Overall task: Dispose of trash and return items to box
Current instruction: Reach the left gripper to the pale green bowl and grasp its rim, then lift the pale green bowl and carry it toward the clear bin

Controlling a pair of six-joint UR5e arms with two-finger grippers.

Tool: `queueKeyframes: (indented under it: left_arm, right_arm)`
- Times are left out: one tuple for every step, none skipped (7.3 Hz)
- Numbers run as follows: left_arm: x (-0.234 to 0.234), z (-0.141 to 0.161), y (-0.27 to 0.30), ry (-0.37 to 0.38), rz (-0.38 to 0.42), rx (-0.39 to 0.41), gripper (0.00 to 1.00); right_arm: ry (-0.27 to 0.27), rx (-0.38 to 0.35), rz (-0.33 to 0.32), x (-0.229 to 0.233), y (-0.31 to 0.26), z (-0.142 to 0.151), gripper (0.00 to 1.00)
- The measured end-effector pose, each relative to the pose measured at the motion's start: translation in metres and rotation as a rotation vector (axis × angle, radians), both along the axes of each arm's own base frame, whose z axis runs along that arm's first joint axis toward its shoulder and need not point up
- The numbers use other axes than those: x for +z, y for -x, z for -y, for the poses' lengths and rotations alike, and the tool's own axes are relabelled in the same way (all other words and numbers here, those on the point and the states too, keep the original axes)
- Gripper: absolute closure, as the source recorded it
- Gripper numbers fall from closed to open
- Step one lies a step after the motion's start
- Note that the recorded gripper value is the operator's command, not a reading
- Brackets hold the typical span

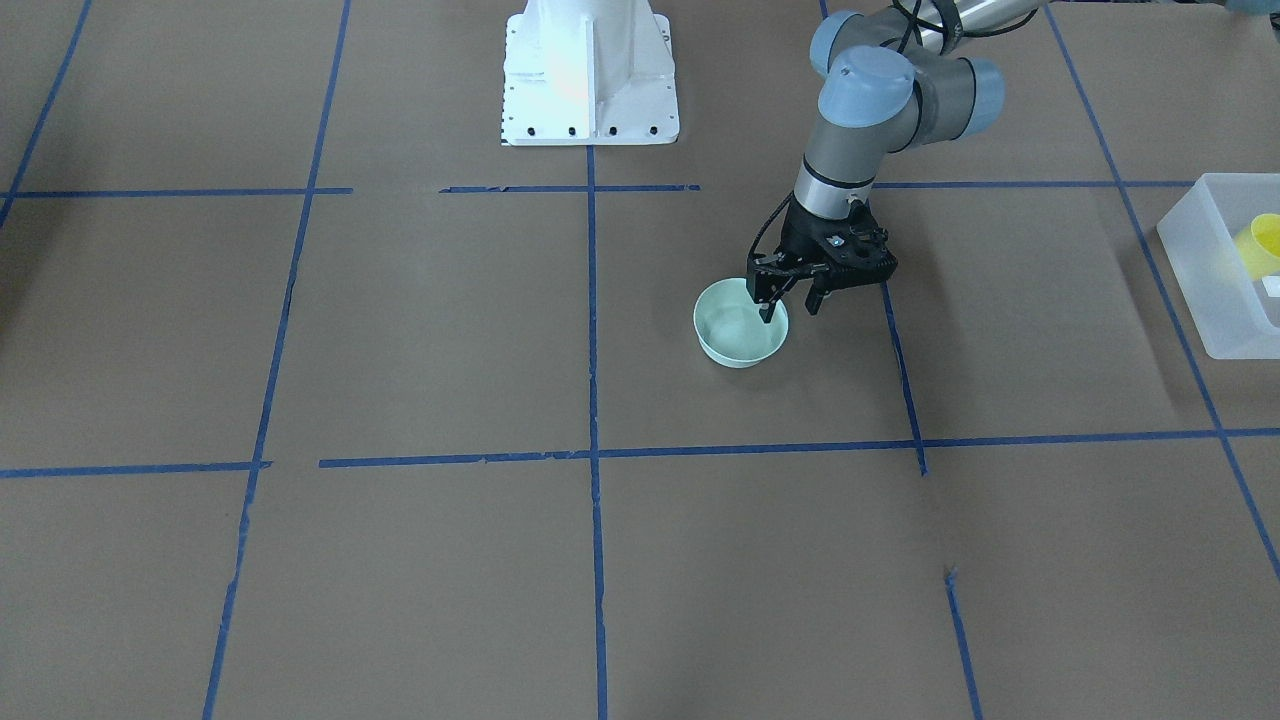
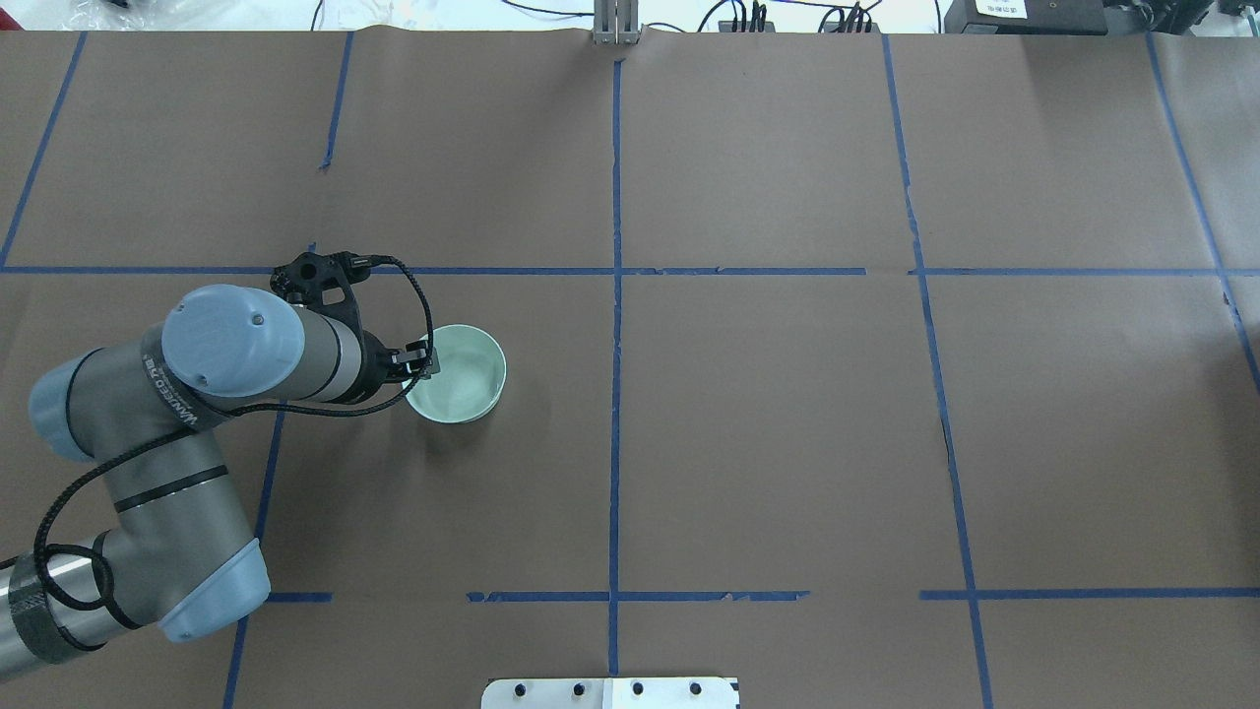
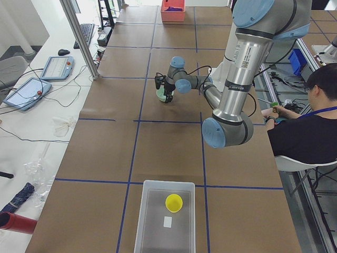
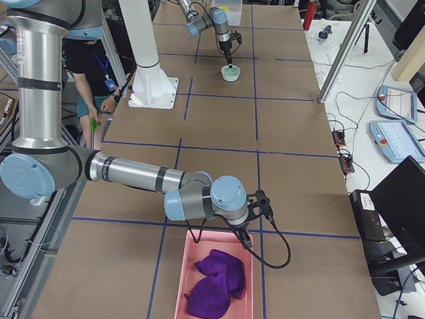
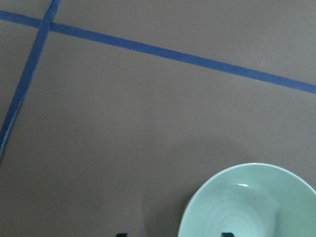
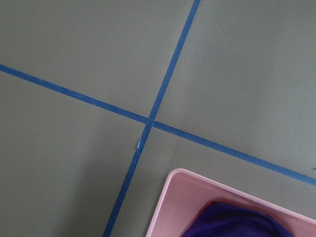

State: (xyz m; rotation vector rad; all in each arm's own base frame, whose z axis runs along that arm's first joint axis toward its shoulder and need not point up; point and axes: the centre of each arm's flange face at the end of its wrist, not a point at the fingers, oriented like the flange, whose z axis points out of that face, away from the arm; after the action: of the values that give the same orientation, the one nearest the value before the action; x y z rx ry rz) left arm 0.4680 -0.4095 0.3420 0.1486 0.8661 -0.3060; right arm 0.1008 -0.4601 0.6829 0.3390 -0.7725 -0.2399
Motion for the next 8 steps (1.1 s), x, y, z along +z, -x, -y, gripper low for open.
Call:
queueKeyframes:
  left_arm:
    - [-0.001,-0.002,-0.002,-0.001,-0.002,0.004,1.0]
    - [-0.005,-0.004,-0.001,-0.005,-0.008,0.008,1.0]
    - [-0.011,-0.005,0.003,-0.018,-0.018,0.013,1.0]
    - [-0.02,-0.009,0.016,-0.053,-0.029,0.037,1.0]
    - [-0.028,-0.013,0.037,-0.099,-0.031,0.081,1.0]
    - [-0.033,0.0,0.072,-0.146,-0.024,0.113,1.0]
    - [-0.032,0.024,0.123,-0.211,-0.001,0.138,1.0]
    - [-0.023,0.044,0.179,-0.283,0.037,0.174,1.0]
  right_arm:
    - [0.0,0.0,0.0,0.0,0.0,0.0,0.0]
    - [0.0,-0.001,-0.001,0.001,0.0,0.0,0.0]
    - [0.0,-0.001,-0.002,0.001,0.0,0.0,0.0]
    - [0.0,-0.001,-0.002,0.001,0.0,0.0,0.0]
    - [0.0,-0.002,-0.002,0.001,0.0,0.0,0.0]
    - [0.0,-0.002,-0.002,0.001,0.0,0.0,0.0]
    - [0.0,-0.003,-0.003,0.002,0.0,0.0,0.0]
    - [0.0,-0.003,-0.003,0.002,0.0,0.0,0.0]
